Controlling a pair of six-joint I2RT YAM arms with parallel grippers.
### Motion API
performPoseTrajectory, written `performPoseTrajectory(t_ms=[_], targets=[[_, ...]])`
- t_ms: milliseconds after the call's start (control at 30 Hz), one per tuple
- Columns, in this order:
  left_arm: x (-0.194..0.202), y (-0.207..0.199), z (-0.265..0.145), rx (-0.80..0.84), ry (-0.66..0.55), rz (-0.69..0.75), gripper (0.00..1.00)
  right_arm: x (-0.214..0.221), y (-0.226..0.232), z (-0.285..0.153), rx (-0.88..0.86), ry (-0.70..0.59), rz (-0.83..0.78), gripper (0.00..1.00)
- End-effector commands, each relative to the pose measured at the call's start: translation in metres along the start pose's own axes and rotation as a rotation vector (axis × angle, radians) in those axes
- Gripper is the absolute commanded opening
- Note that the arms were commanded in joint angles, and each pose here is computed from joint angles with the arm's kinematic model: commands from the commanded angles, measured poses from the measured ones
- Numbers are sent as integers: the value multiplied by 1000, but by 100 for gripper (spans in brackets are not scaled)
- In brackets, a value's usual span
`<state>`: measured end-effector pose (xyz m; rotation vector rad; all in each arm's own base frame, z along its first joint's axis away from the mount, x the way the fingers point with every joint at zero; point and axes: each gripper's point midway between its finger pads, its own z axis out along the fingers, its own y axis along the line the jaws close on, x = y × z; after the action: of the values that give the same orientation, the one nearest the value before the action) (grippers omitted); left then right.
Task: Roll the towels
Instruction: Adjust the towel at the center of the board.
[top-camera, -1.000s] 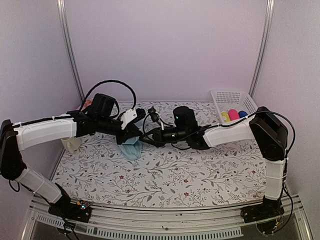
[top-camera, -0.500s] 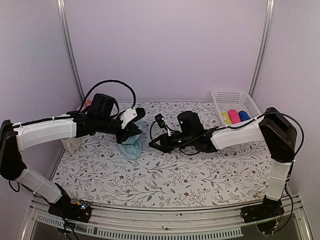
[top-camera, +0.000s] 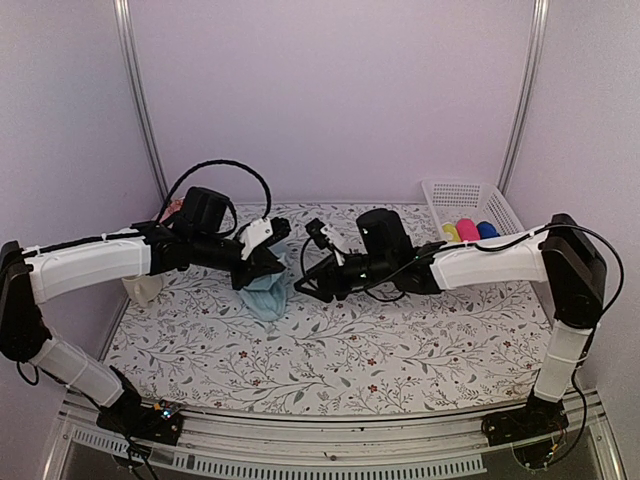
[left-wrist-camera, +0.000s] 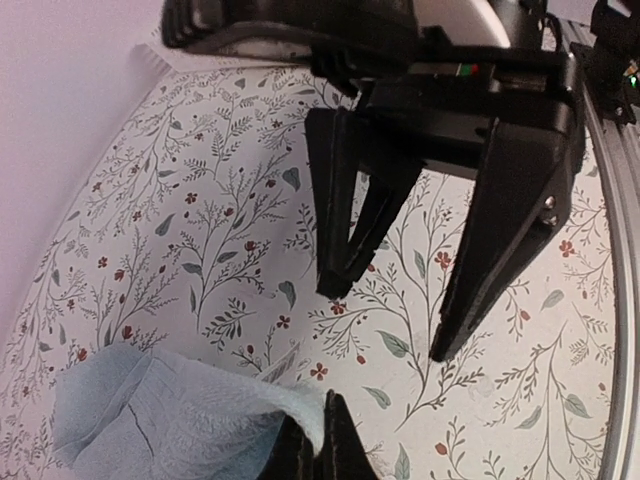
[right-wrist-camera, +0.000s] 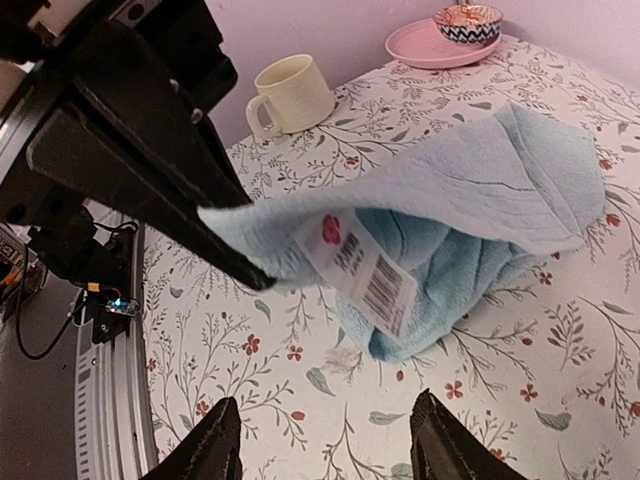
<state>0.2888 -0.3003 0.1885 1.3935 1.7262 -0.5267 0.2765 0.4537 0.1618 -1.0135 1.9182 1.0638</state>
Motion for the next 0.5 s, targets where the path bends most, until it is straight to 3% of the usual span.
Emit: performPoseTrajectory(t_ms=[0,267,467], targets=[[-13,-17,-4,77,-45,15,0,-8,37,24,-156,17,-3,58],[-17,-37,-9,198,-64,10,0,-15,38,32,-147,-9,-17,60],[-17,-39,-9,207,-67,8,0,-14,43,33,-181,-13,-29,38]])
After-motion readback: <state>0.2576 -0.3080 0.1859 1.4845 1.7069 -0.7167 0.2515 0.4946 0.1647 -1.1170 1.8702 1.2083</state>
